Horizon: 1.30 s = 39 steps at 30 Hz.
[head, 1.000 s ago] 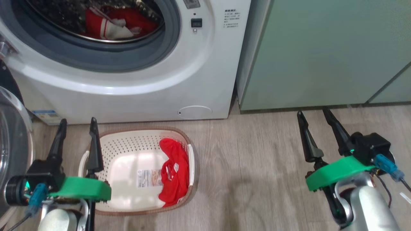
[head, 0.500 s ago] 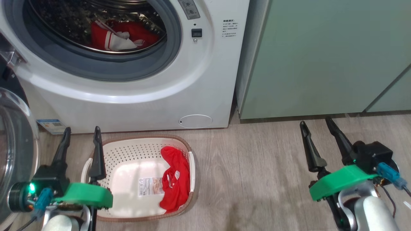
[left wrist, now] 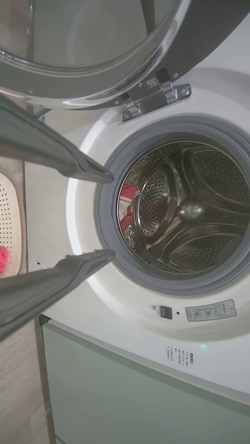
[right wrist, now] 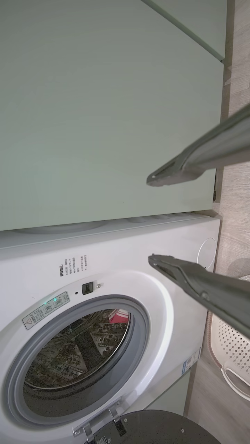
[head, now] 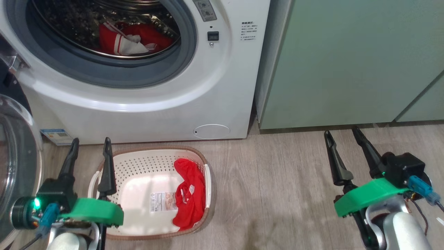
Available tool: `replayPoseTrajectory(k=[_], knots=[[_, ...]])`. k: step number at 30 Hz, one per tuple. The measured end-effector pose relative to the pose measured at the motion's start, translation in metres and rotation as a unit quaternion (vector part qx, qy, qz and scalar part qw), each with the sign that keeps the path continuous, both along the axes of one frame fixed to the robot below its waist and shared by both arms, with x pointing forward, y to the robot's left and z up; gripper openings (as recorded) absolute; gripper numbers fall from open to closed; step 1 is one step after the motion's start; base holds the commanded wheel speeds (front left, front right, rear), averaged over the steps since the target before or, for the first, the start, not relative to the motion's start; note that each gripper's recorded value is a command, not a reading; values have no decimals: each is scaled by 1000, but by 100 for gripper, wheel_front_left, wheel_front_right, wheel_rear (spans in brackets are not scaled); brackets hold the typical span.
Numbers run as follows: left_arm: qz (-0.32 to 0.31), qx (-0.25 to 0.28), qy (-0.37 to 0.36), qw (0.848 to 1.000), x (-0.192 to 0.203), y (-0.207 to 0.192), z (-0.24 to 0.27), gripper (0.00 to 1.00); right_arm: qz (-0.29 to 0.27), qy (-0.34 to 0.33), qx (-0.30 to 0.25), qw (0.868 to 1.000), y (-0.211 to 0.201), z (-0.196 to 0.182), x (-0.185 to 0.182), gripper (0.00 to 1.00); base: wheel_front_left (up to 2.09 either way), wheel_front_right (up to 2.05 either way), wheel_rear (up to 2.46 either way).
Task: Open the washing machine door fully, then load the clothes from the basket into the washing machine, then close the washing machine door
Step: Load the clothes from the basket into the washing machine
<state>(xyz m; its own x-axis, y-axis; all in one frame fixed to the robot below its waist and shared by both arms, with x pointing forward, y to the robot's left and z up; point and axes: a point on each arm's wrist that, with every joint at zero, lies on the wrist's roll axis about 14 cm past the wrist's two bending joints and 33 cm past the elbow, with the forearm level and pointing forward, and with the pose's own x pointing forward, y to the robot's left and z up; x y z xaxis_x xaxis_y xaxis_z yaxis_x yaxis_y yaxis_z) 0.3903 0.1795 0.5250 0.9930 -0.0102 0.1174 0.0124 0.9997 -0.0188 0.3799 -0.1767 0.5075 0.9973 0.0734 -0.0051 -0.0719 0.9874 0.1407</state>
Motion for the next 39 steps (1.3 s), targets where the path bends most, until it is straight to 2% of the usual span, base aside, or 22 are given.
replayPoseTrajectory(k=[17, 22, 27, 32, 39], knots=[[-3, -8, 18, 1000, 4, -2, -10, 100, 4, 8, 1, 1000, 3, -6, 3, 100, 0, 0, 0], [-30, -16, 32, 999, 21, -17, -15, 100, 5, 16, 0, 1000, 3, -12, 8, 100, 0, 0, 0], [-70, -35, 90, 993, 53, -38, -46, 100, 6, 15, -2, 1000, 3, -15, 27, 100, 0, 0, 0], [-109, -65, 180, 975, 83, -64, -107, 100, 10, 16, -4, 1000, 5, -24, 54, 100, 0, 0, 0], [-149, -98, 331, 926, 97, -93, -215, 100, 8, 41, 0, 999, 3, -62, 79, 100, 0, 0, 0]])
